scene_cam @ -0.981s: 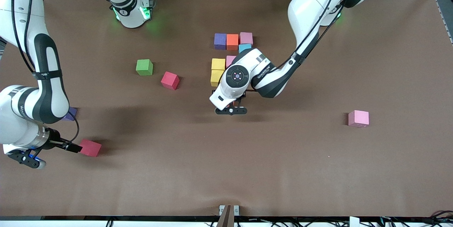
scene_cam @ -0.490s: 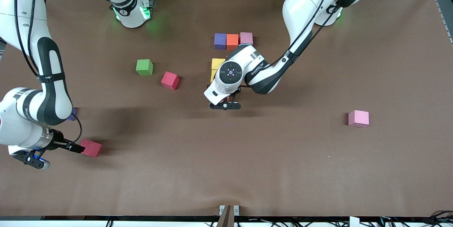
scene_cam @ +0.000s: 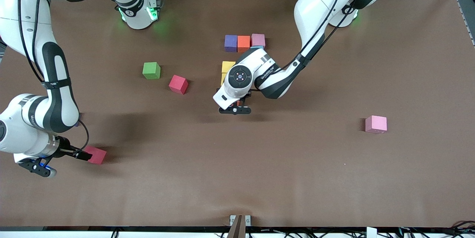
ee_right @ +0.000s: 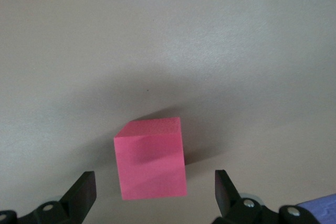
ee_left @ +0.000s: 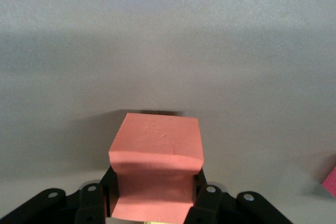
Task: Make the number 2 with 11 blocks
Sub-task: 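Lower orange onto the figure with the left gripper while the right grasps red, then open the left gripper on orange while the right gripper lifts red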
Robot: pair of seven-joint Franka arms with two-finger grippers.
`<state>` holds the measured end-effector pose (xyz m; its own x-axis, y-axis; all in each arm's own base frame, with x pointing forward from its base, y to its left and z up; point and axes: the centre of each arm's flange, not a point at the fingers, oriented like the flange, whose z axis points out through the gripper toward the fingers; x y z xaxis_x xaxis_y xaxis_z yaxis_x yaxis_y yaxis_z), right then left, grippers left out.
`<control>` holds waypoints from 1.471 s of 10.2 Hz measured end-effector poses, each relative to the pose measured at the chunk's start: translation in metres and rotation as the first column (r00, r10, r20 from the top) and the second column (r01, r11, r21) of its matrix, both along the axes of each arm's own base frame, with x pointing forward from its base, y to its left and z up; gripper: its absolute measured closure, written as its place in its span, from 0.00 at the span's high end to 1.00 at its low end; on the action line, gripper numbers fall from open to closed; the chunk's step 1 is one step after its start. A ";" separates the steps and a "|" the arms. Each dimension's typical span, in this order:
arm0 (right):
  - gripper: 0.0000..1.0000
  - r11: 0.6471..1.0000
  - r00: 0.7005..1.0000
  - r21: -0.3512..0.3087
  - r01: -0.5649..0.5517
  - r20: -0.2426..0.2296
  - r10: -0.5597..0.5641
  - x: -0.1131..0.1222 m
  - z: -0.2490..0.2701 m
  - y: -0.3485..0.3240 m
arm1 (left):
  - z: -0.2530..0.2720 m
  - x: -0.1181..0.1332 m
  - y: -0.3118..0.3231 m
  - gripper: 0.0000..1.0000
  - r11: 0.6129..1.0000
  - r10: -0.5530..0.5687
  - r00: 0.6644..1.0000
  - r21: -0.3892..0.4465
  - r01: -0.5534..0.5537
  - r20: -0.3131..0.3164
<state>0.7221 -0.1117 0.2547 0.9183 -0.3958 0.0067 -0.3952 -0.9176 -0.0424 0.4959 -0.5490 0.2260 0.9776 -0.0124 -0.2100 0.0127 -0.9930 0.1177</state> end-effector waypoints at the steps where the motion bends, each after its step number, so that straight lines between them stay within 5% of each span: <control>1: 1.00 1.000 1.000 0.014 0.010 -0.002 -0.009 0.000 -0.005 0.001 | -0.001 -0.002 -0.002 0.56 1.000 0.006 1.000 0.002 -0.006 -0.001; 8: 1.00 1.000 1.000 0.021 0.002 -0.031 -0.002 -0.003 -0.031 0.003 | -0.012 -0.006 -0.008 0.56 1.000 0.025 1.000 -0.011 -0.025 0.003; 15: 1.00 1.000 1.000 -0.002 -0.010 0.008 0.010 0.002 -0.048 -0.005 | -0.013 -0.013 -0.015 0.56 0.999 0.037 0.999 -0.007 -0.037 0.000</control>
